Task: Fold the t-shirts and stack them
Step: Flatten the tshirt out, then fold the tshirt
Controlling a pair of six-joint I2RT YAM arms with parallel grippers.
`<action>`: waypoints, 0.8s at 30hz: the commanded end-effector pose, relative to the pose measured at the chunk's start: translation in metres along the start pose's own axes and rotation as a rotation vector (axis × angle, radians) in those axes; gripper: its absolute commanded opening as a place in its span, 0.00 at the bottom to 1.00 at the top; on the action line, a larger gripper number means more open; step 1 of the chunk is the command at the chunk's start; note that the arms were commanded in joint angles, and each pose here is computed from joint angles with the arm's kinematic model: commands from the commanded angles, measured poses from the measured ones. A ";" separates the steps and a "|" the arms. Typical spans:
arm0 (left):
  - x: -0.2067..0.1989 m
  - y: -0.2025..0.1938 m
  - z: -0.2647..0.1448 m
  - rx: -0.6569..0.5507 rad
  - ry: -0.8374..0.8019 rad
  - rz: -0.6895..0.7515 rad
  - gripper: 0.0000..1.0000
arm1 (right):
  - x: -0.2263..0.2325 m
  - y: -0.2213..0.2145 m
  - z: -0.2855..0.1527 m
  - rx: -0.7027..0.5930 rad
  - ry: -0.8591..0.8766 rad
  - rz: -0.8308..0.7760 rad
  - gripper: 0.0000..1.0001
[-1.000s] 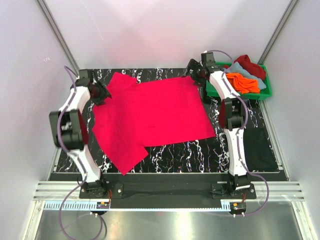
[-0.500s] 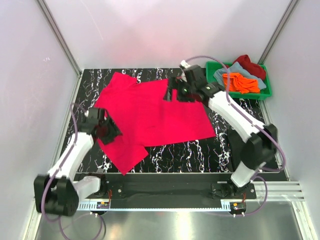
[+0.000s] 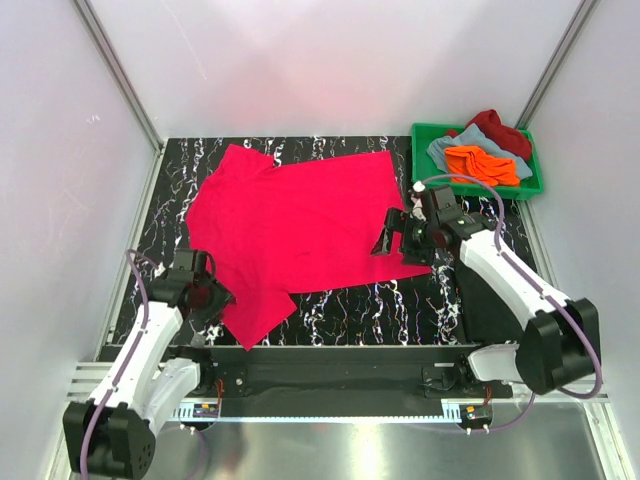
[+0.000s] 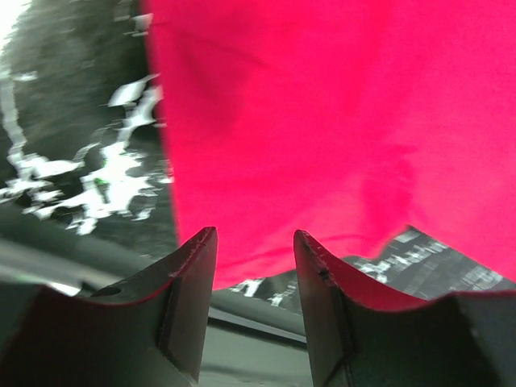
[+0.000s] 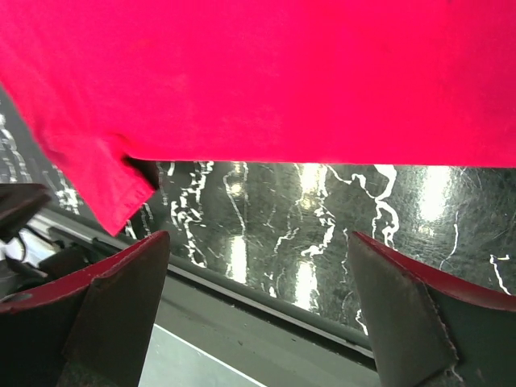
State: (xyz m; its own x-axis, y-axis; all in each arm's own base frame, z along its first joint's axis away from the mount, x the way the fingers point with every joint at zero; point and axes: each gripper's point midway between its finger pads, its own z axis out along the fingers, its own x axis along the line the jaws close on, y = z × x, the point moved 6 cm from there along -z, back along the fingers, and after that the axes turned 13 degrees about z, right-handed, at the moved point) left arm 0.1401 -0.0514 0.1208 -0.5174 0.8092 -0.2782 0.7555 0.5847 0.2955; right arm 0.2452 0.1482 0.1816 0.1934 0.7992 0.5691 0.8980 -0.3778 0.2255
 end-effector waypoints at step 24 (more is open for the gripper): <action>0.014 0.010 0.044 0.089 0.229 -0.084 0.49 | -0.040 0.010 -0.011 -0.027 0.043 0.166 0.94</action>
State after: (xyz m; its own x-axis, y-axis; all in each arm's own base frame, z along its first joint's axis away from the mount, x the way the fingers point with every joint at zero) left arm 0.1477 -0.0358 0.0832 -0.6460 0.7617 -0.0491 0.7450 0.6432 0.1770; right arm 0.2414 0.1093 0.1589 0.3561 0.7176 0.5986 0.8496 -0.5153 0.1123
